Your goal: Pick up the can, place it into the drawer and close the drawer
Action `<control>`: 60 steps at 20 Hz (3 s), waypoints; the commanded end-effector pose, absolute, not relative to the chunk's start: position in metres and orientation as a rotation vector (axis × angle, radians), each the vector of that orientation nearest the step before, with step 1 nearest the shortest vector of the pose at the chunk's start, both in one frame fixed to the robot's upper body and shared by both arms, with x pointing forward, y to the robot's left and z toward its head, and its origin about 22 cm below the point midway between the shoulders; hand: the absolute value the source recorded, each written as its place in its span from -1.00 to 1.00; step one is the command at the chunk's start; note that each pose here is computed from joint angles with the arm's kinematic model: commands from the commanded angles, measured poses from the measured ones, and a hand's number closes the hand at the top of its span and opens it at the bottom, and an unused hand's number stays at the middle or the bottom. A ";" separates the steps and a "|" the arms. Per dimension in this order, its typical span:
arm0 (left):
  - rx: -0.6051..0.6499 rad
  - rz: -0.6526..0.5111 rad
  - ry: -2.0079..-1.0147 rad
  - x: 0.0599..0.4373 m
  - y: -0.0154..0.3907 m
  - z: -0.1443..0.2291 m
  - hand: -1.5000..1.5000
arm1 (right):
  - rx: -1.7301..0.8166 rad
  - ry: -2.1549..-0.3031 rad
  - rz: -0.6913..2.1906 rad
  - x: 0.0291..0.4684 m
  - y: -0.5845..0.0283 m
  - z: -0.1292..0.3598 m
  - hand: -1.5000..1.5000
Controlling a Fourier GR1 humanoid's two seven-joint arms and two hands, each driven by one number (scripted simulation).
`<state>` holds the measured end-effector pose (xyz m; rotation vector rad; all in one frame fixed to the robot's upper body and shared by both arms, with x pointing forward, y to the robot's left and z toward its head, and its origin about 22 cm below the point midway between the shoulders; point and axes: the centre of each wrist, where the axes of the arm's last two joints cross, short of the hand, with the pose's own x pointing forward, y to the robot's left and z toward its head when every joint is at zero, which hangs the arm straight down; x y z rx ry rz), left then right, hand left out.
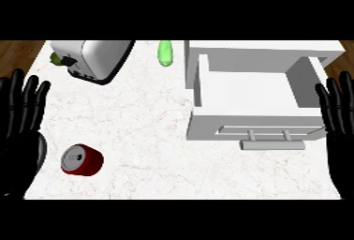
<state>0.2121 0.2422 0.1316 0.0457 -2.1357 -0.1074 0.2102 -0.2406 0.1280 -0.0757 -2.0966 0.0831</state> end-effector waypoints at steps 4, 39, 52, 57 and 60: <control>-0.507 -0.371 -2.126 0.197 0.236 0.131 -1.00 | -0.096 -2.127 0.093 0.207 -0.236 0.128 -1.00; -0.477 -0.571 -1.604 0.200 0.351 0.104 -1.00 | -0.166 -1.797 -0.001 0.164 -0.294 0.072 -1.00; -0.436 -0.543 -1.595 0.197 0.350 0.032 -1.00 | -0.178 -1.776 0.019 0.174 -0.297 0.071 -1.00; -0.403 -0.529 -1.594 0.225 0.363 0.020 -1.00 | -0.154 -1.781 0.016 0.158 -0.305 0.063 -1.00; -0.389 -0.529 -1.586 0.214 0.367 0.003 -1.00 | -0.176 -1.796 0.027 0.170 -0.308 0.086 -1.00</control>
